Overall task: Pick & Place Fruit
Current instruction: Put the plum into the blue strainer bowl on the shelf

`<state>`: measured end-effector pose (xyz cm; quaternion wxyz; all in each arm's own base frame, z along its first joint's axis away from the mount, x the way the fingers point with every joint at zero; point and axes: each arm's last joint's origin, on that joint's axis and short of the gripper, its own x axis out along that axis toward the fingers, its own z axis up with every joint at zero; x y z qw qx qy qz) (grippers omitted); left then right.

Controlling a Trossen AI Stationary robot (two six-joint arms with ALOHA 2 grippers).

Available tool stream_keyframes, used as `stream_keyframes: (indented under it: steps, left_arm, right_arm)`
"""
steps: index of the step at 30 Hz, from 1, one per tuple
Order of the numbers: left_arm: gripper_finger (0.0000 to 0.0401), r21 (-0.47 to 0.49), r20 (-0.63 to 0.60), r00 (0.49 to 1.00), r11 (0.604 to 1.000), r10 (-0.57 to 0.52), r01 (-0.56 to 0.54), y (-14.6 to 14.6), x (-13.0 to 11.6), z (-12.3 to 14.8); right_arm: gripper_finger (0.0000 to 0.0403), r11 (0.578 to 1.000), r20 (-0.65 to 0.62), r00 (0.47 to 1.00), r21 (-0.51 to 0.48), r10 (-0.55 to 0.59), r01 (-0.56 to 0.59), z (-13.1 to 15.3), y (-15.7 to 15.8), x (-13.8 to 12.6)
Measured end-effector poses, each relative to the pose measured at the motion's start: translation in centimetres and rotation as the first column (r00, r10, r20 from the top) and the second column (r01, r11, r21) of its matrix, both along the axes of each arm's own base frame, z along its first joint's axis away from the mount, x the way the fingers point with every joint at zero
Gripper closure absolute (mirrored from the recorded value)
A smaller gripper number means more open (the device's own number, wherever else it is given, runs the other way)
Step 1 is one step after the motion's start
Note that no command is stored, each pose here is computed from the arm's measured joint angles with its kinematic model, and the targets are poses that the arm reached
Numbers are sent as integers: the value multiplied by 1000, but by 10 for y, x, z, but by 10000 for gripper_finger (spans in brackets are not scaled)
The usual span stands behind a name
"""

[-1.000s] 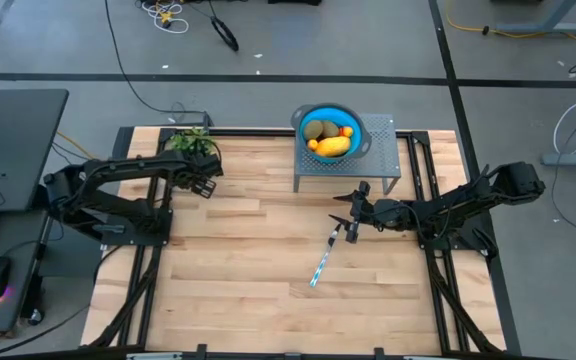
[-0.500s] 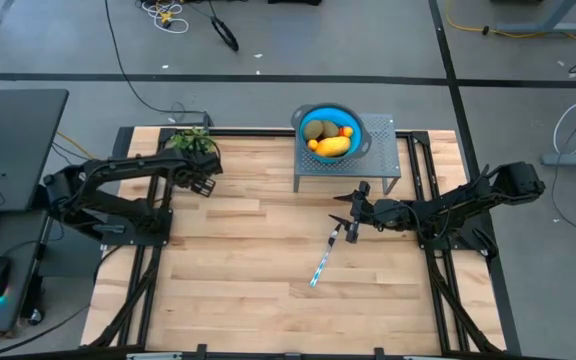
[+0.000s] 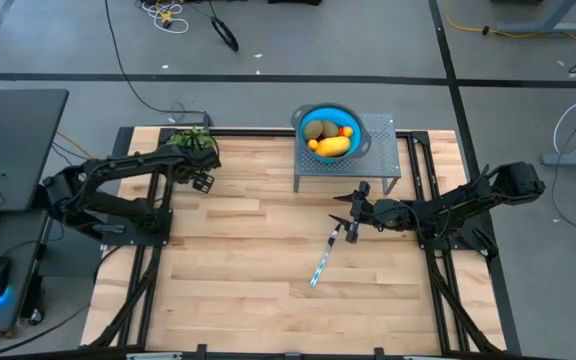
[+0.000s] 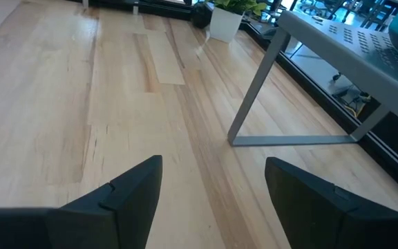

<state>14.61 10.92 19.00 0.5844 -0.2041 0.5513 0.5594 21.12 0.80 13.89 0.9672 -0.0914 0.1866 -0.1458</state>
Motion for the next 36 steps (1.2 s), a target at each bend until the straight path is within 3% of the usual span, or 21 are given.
stream_keyframes:
  steps: [7, 16, 28, 36]
  left_arm:
    - [41, -8, -40, 999, 999, 36, -36, 2, -14, -22]
    - [40, 55, 25, 996, 995, 84, -86, 14, -14, -20]
    - [40, 53, 69, 991, 991, 118, -122, 34, -25, -20]
    - [40, 25, 75, 991, 993, 115, -117, 33, -36, -40]
  right_arm:
    - [135, 1000, -1, 1000, 0, 0, 0, 0, 0, 0]
    - [135, 1000, 3, 1000, 0, 0, 0, 0, 0, 0]
    - [135, 1000, 0, 1000, 0, 0, 0, 0, 0, 0]
    - [135, 1000, 0, 1000, 0, 0, 0, 0, 0, 0]
